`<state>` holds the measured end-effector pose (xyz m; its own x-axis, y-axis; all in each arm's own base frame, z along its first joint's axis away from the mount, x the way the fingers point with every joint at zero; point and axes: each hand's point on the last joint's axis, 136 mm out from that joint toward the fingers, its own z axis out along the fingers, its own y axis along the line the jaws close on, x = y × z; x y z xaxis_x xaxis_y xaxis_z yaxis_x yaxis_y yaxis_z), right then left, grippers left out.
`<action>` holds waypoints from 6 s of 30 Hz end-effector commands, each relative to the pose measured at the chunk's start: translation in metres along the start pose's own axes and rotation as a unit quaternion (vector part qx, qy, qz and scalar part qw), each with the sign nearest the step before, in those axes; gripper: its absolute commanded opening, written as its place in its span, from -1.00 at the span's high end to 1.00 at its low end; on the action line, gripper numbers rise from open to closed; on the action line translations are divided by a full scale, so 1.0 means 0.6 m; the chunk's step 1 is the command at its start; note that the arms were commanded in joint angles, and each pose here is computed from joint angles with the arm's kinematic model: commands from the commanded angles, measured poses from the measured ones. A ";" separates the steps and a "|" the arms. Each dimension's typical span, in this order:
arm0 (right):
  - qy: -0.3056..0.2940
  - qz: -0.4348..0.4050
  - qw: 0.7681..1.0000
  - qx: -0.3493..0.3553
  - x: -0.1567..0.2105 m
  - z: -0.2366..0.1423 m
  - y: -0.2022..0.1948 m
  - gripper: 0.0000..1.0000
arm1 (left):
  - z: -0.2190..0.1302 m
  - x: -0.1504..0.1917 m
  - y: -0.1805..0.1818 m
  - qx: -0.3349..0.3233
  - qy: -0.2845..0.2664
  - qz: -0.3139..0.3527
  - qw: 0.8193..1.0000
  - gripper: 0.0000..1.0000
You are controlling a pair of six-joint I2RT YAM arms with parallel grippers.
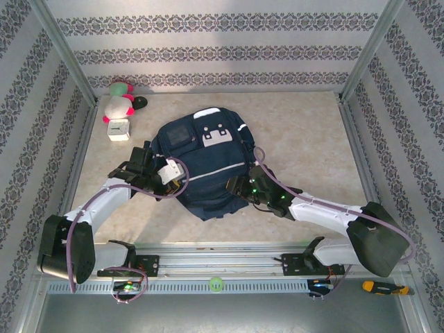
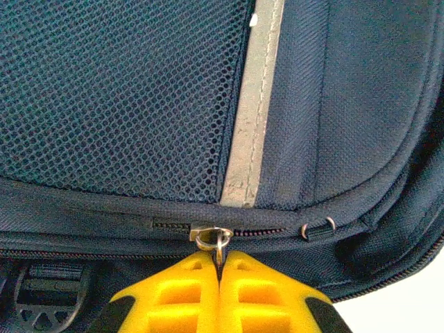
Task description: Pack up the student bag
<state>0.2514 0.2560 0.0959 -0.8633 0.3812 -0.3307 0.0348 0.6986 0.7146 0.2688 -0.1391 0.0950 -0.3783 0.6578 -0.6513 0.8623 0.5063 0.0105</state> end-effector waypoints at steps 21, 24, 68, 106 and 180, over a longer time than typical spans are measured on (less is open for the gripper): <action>0.005 0.047 0.995 -0.091 0.010 -0.069 0.118 -0.06 | 0.005 -0.013 0.002 -0.008 -0.023 -0.035 0.999 1.00; -0.006 0.037 0.996 -0.084 0.003 -0.092 0.117 -0.05 | 0.006 -0.013 0.002 -0.008 -0.023 -0.035 0.999 1.00; 0.047 0.071 0.993 -0.085 0.045 0.017 0.130 -0.01 | 0.001 -0.031 0.007 -0.016 -0.053 -0.055 0.997 1.00; -0.020 0.057 0.988 -0.140 -0.049 0.111 0.195 0.75 | 0.020 -0.051 -0.110 0.101 -0.034 -0.043 0.993 0.79; -0.066 -0.191 0.977 0.065 -0.077 0.002 0.137 0.13 | 0.065 -0.254 0.027 0.056 -0.119 -0.061 0.989 1.00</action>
<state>0.2771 0.2948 0.1563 -0.8047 0.1221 -0.5810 -0.2234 0.8445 0.4868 0.3585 -0.2378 0.1493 -0.3362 0.5102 -0.7916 0.8634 0.5027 -0.0427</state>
